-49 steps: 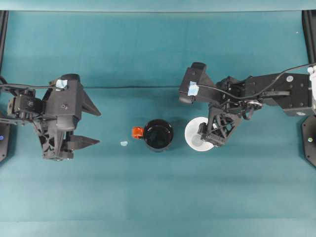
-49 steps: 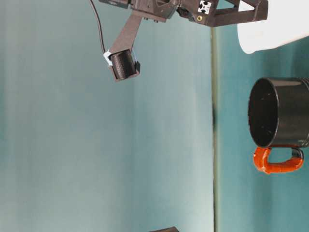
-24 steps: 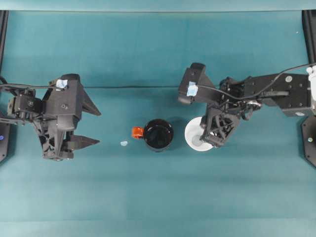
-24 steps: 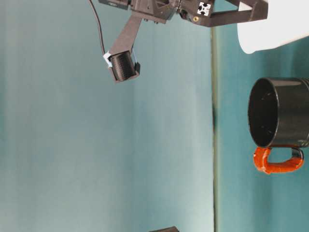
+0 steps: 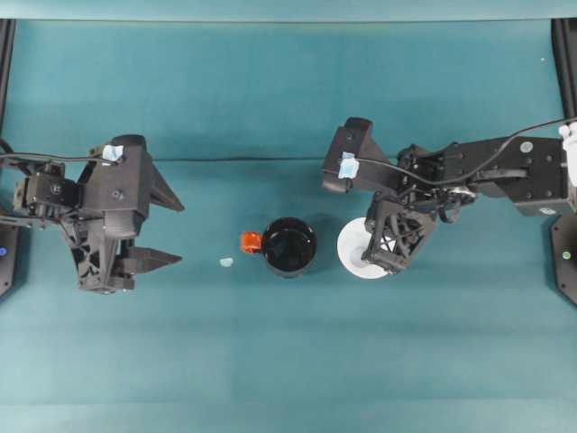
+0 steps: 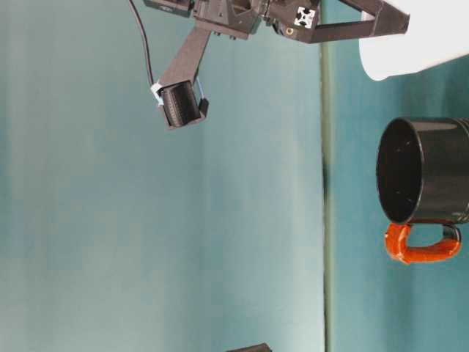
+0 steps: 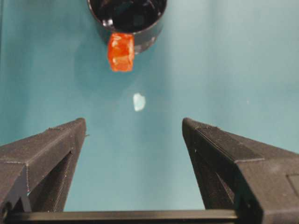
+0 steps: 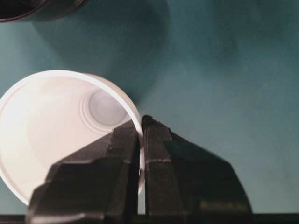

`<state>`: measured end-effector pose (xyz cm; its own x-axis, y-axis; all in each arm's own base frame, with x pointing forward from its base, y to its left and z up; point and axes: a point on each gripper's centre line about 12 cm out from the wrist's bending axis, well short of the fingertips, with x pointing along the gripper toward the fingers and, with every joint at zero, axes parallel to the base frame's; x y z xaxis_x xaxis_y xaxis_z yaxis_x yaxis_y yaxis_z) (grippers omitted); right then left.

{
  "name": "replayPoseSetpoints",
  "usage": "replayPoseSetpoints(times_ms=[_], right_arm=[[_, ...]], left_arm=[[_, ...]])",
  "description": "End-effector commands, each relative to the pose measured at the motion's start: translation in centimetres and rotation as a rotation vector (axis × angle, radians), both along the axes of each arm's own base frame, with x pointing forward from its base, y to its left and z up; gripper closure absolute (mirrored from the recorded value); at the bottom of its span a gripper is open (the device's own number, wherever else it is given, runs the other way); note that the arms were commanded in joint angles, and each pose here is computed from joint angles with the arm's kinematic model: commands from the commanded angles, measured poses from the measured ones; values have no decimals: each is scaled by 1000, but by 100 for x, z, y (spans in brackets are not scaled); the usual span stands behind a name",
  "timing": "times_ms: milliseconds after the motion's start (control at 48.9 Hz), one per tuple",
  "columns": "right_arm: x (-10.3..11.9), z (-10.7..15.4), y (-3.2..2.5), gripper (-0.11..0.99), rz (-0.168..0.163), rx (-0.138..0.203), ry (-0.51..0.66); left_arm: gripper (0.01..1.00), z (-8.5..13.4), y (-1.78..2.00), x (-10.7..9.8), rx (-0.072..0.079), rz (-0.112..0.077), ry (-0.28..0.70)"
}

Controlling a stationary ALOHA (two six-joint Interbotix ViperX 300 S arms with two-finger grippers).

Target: Put the paper cup into the moved red handle cup holder.

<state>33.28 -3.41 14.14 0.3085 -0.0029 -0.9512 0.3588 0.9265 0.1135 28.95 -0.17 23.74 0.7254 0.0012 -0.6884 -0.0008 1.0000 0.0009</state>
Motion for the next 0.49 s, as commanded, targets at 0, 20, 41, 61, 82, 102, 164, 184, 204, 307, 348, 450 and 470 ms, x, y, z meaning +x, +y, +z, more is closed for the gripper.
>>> replayPoseSetpoints(times_ms=[0,20,41,61,82,102,164,184,204,307,348,450,470], right_arm=[[30,59,0,974,1,-3,-17],[33,63,1,974,0,-2,-17],[31,63,1,974,0,-2,-15],[29,62,1,974,0,-2,-14],[28,56,1,974,0,-1,-11],[29,60,3,974,-1,0,-9],[26,58,4,974,-2,2,-6],[24,58,4,974,-2,2,-5],[24,58,6,974,-2,3,-5],[25,58,8,974,-3,6,-5],[25,58,9,974,-5,7,-5],[25,63,10,974,-6,8,-7],[25,58,10,974,-6,8,-6]], left_arm=[[107,88,-4,34,1,-2,-31],[107,88,-4,34,0,-1,-31],[107,88,-4,34,0,-1,-31],[108,88,-4,34,0,-1,-31],[107,88,-4,34,0,-1,-31],[107,84,-4,36,0,-1,-29],[107,95,-4,41,0,-1,-32],[107,95,0,41,0,0,-32],[107,101,-4,44,0,-1,-34],[107,103,-4,53,0,-1,-34],[107,99,-4,55,0,-1,-32],[107,100,-5,60,0,-1,-32],[107,100,-5,60,0,-1,-32]])
